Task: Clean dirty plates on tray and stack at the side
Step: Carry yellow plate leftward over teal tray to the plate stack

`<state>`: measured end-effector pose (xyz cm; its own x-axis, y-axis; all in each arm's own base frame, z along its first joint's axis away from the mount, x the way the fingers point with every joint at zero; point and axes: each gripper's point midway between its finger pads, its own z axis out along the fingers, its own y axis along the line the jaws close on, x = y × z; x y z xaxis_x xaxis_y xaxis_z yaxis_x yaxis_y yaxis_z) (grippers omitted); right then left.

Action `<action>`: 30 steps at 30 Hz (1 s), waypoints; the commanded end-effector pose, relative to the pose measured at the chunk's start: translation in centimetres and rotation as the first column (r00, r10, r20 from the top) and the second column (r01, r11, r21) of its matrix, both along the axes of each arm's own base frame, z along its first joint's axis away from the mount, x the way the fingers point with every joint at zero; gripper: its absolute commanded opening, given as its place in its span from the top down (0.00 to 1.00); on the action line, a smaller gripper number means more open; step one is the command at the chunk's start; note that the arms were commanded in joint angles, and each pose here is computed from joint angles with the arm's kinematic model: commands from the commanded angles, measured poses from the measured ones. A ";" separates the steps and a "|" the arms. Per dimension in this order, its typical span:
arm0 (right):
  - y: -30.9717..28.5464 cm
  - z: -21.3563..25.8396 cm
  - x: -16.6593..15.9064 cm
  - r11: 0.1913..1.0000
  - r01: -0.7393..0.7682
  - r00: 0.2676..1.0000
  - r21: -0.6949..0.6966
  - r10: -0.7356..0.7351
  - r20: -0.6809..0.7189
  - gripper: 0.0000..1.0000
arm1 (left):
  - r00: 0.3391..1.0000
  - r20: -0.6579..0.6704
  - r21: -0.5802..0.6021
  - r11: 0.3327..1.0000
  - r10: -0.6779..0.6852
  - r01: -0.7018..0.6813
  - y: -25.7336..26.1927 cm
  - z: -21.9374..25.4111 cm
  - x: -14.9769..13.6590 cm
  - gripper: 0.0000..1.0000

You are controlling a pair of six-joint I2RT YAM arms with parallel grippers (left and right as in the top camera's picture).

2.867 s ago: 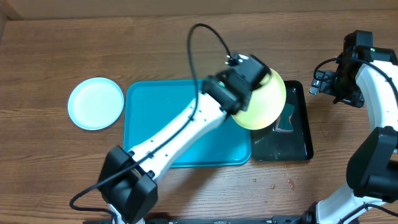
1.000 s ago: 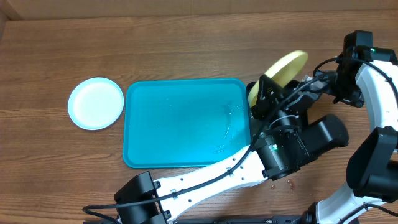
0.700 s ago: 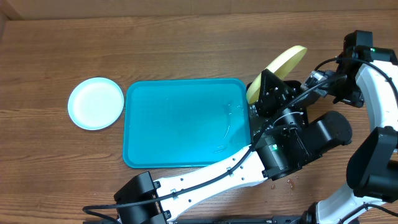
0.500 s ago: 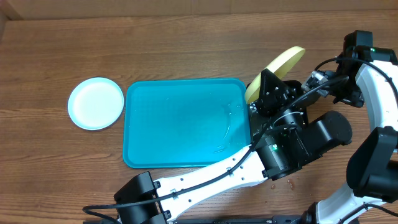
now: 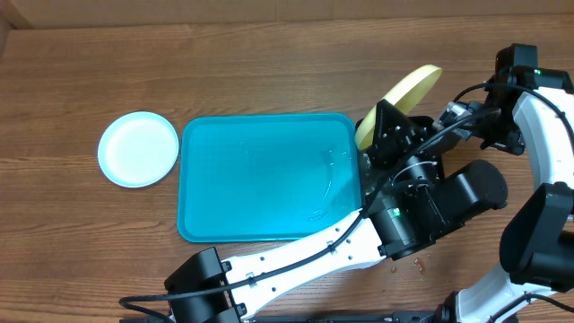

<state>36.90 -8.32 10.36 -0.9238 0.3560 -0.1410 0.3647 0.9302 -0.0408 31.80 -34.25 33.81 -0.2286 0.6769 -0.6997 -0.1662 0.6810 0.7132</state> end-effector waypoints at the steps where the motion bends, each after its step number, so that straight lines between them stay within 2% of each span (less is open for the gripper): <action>1: -0.3 0.9 0.3 1.000 0.009 1.000 -0.008 -0.009 0.028 0.00 | 0.999 0.036 -0.133 0.991 0.019 -0.014 0.2 0.1 0.3 0.96; 4: -0.3 0.9 0.3 1.000 0.009 1.000 -0.008 -0.009 0.028 0.00 | 0.998 -0.032 -0.167 0.985 -0.056 0.050 -0.5 -2.1 0.5 0.96; 7: -0.3 0.9 0.3 1.000 0.009 1.000 -0.008 -0.009 0.028 0.00 | 0.983 -0.145 -0.260 0.963 -0.110 0.069 -0.3 -5.4 0.9 0.96; 10: -0.3 0.9 0.3 1.000 0.009 1.000 -0.008 -0.009 0.028 0.00 | 0.957 -0.268 -0.379 0.925 -0.112 0.002 1.1 -8.6 1.7 0.96; 13: -0.3 0.9 0.3 1.000 0.009 1.000 -0.008 -0.009 0.028 0.00 | 0.902 -0.416 -0.475 0.874 -0.118 -0.105 2.8 -11.8 2.8 0.96; 15: -0.3 0.9 0.3 1.000 0.009 1.000 -0.008 -0.009 0.028 0.00 | 0.836 -0.523 -0.540 0.824 -0.167 -0.173 3.2 -13.7 3.3 0.96; 18: -0.3 0.9 0.3 1.000 0.009 1.000 -0.008 -0.009 0.028 0.00 | 0.688 -0.662 -0.634 0.712 -0.298 -0.302 4.3 -15.9 4.2 0.96; 20: -0.3 0.9 0.3 1.000 0.009 1.000 -0.008 -0.009 0.028 0.00 | 0.643 -0.686 -0.667 0.647 -0.341 -0.370 6.0 -16.0 5.4 0.96; 22: -0.3 0.9 0.3 1.000 0.009 1.000 -0.008 -0.009 0.028 0.00 | 0.623 -0.693 -0.691 0.580 -0.362 -0.431 8.3 -15.8 6.9 0.96; 25: -0.3 0.9 0.3 1.000 0.009 1.000 -0.008 -0.009 0.028 0.00 | 0.630 -0.698 -0.704 0.488 -0.341 -0.516 13.0 -15.6 9.2 0.96; 30: -0.3 0.9 0.3 1.000 0.009 1.000 -0.008 -0.009 0.028 0.00 | 0.620 -0.759 -0.649 0.316 -0.200 -0.692 24.2 -16.5 11.1 0.96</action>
